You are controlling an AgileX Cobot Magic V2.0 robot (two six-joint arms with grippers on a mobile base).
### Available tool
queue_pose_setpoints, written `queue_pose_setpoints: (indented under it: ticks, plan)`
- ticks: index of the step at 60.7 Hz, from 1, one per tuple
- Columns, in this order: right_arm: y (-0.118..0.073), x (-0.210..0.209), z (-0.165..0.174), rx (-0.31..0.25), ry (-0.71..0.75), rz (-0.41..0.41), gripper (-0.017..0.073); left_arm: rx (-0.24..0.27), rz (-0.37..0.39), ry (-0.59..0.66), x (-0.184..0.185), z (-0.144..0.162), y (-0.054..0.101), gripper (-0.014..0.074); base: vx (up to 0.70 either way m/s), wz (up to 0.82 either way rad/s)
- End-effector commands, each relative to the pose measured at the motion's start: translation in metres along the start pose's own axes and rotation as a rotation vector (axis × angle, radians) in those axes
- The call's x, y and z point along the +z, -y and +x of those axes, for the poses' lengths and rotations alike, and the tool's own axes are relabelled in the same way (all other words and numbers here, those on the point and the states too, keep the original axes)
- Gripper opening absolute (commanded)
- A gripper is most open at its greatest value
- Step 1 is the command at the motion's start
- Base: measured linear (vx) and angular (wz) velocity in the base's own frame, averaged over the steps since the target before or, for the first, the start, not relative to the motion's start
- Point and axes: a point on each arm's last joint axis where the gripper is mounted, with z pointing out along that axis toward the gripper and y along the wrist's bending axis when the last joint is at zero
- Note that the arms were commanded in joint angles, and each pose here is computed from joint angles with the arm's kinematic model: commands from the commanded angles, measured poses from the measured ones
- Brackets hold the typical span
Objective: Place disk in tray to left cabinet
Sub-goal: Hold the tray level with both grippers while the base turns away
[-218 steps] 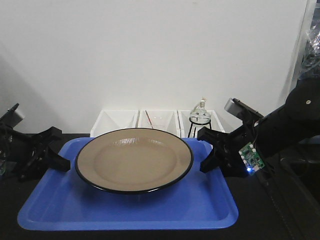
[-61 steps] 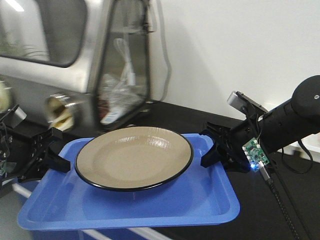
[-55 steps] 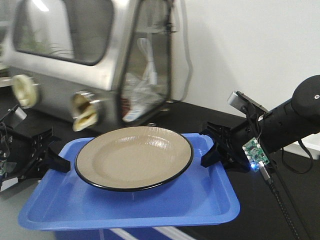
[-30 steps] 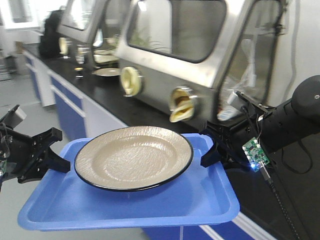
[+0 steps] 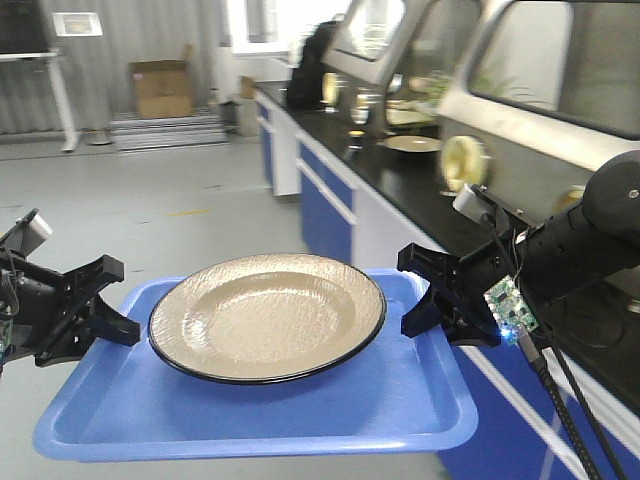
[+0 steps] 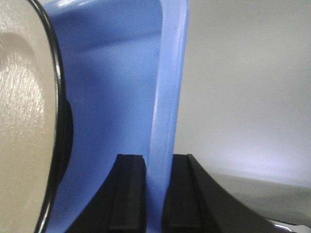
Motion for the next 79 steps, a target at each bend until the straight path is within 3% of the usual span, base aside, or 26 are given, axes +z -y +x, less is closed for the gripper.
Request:
queue_pose_setpoints:
  ticks: [1,41,79]
  plan:
    - [-0.0314,-0.0285,-0.0006,-0.001,0.086,-0.158,-0.0003,-0.016,0.162,0.053,-0.0202,0.0008,0.0356,0.0000,-0.02,0.68]
    - [-0.0314,-0.0285,-0.0006,-0.001,0.086,-0.158,-0.0003,-0.013,0.167,0.017,-0.0201,0.0041,0.0361,0.0000,0.11,0.38]
    - [-0.0317,-0.0283,0.0000,-0.002,0.081,-0.158,-0.0003,-0.012,0.169,-0.001,-0.0202,0.0057,0.0363,0.0000,0.37,0.12]
